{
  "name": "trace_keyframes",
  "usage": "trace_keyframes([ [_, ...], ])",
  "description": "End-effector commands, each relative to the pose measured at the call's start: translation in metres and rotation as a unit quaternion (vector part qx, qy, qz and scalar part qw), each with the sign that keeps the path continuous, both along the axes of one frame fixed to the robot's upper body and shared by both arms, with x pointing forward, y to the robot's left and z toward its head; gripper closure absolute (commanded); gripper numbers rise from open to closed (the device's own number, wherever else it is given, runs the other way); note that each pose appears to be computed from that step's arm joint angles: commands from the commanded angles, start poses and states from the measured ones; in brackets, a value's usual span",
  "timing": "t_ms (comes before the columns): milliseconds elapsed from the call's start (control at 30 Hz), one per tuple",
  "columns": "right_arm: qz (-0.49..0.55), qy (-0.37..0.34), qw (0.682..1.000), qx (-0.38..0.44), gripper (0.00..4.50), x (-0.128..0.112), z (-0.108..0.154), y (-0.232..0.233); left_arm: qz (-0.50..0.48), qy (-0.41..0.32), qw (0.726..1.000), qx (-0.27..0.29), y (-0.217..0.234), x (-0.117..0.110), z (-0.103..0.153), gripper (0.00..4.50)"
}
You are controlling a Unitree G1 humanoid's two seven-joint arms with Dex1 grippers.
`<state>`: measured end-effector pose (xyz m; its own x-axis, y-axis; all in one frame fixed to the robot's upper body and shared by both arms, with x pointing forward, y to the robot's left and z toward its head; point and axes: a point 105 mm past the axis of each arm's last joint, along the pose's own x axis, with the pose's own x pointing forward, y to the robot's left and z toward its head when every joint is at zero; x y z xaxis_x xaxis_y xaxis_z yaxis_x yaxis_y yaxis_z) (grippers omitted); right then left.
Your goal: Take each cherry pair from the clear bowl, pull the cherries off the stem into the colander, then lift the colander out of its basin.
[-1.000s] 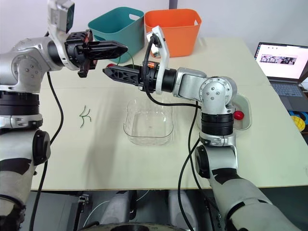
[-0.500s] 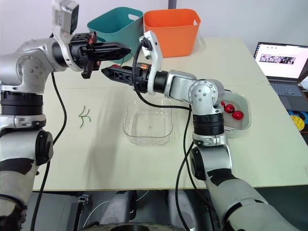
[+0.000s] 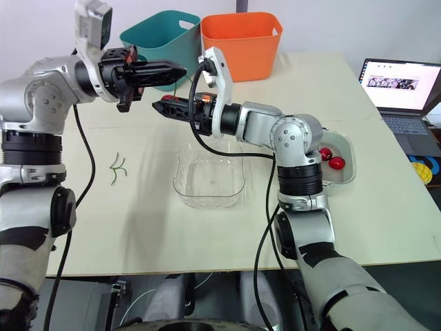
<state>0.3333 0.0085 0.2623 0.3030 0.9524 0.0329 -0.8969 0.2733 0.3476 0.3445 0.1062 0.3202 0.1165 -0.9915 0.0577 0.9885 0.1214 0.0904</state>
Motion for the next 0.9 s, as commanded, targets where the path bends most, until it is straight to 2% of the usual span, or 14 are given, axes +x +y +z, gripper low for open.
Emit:
trace_keyframes([
  [33,0.013,-0.017,0.999,-0.035,3.39,-0.010,-0.012,0.002,0.009,-0.048,0.999,-0.008,0.004,-0.002,0.024,4.50],
  [267,0.010,-0.015,0.997,-0.072,3.39,-0.015,-0.031,-0.005,0.011,-0.052,0.999,-0.008,0.005,0.000,0.025,4.50],
  [467,-0.022,-0.037,0.997,-0.072,3.39,-0.013,-0.019,-0.026,0.016,-0.050,0.999,0.008,0.007,0.003,0.016,4.50],
  [700,-0.117,-0.104,0.981,-0.112,3.39,-0.012,0.019,-0.097,0.033,-0.039,0.998,0.036,0.015,0.007,-0.003,4.50],
  [900,-0.222,-0.109,0.941,-0.233,3.39,-0.016,0.008,-0.180,0.058,-0.051,0.992,0.102,0.024,0.014,-0.035,4.50],
])
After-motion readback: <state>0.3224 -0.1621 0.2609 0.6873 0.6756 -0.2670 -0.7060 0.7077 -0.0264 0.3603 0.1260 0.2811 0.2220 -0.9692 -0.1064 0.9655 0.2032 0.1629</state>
